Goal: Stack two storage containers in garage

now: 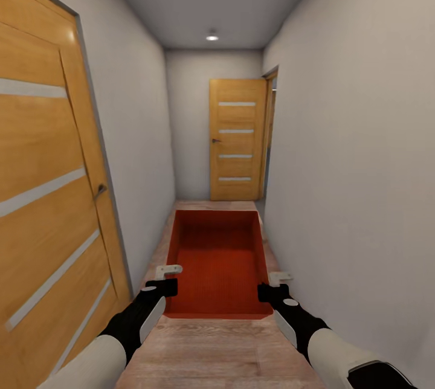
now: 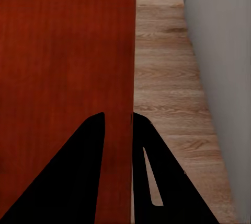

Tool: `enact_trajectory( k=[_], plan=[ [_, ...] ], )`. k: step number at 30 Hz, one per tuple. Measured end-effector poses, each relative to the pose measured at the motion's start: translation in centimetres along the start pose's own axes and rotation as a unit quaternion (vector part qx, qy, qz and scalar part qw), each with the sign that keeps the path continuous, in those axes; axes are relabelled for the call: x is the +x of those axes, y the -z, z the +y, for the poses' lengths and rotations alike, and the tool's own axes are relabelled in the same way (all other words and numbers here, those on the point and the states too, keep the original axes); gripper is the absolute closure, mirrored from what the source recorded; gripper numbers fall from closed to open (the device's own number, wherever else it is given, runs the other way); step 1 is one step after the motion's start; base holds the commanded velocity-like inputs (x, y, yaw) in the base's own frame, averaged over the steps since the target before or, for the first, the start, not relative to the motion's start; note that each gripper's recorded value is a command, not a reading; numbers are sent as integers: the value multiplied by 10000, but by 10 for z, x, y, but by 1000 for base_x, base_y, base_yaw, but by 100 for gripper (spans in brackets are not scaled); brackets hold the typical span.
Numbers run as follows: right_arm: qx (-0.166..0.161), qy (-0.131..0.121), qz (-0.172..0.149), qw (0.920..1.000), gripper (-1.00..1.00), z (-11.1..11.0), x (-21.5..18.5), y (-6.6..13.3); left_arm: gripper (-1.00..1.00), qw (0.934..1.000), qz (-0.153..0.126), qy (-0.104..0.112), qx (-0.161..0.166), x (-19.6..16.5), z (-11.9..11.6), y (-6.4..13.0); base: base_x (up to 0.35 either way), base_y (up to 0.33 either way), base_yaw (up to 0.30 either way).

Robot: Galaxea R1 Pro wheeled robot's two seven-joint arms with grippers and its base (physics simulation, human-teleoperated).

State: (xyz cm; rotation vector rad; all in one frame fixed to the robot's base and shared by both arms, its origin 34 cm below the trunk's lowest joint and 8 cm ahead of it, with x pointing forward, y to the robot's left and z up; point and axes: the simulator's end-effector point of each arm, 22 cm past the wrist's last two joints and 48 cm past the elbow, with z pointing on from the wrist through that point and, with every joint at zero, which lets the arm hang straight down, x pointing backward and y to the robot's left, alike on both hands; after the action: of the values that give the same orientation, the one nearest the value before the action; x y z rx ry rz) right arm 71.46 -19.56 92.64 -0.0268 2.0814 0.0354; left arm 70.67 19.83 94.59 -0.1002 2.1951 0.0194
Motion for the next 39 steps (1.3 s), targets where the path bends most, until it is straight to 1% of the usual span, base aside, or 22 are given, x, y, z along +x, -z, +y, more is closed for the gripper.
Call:
enact_trajectory(
  k=[22,39],
  plan=[
    [-4,-4,1,10000,100,-1,0,0,100,10000,5,-6,5,0,-1,0,323,3,0],
    [-5,-3,-1,10000,100,0,0,0,100,10000,7,-6,24,0,0,0,323,122,0]
  ],
)
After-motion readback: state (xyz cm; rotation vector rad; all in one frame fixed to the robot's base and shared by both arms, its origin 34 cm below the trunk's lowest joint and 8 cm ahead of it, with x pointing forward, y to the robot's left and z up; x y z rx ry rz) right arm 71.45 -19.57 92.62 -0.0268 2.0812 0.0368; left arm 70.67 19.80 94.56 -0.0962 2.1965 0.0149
